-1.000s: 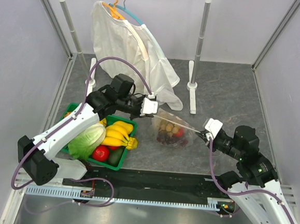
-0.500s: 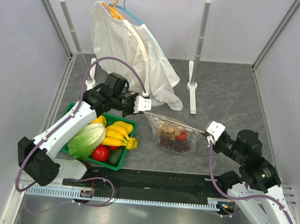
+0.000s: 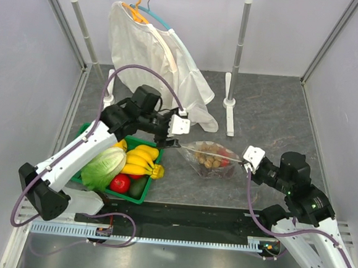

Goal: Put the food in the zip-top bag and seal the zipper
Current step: Place the zipper food storage bag at the center of the board.

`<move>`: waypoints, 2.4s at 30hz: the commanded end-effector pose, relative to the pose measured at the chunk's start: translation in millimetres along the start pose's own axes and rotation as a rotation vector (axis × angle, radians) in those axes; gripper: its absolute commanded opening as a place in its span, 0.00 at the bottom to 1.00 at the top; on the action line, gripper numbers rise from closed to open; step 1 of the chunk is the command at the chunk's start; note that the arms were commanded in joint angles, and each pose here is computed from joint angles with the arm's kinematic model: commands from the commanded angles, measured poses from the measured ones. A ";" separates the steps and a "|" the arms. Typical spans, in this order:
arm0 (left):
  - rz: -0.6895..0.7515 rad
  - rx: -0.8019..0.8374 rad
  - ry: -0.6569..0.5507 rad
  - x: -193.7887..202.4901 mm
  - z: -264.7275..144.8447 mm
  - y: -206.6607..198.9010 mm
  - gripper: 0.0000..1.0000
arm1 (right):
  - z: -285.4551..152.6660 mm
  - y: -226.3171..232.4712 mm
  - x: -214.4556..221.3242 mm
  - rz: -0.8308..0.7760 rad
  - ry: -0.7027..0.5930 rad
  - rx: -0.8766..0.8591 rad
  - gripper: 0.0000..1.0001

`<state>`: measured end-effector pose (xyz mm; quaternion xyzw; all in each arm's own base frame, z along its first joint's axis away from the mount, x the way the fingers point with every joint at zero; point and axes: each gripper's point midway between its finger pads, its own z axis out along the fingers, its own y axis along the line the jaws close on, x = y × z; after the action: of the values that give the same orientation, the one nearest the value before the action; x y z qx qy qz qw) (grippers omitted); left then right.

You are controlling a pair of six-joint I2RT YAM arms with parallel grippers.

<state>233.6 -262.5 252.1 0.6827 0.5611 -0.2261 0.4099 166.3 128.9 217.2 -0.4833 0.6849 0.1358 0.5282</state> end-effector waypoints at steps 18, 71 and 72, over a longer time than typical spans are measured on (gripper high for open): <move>-0.183 0.196 -0.057 -43.9 96.8 -30.3 0.02 | -13.5 -3.7 -30.5 0.065 -0.082 0.022 0.27; -0.487 0.319 -0.011 -92.8 60.0 -78.2 0.95 | -16.3 -87.3 -72.0 0.702 -0.049 0.406 0.98; -0.533 0.314 -0.047 -99.2 46.8 -68.2 1.00 | -13.9 -89.2 -69.9 0.712 -0.037 0.406 0.98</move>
<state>131.6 -370.3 189.5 0.6180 0.6816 -0.3470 0.1822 223.6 109.5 312.0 -0.0985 0.8069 0.1753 0.5554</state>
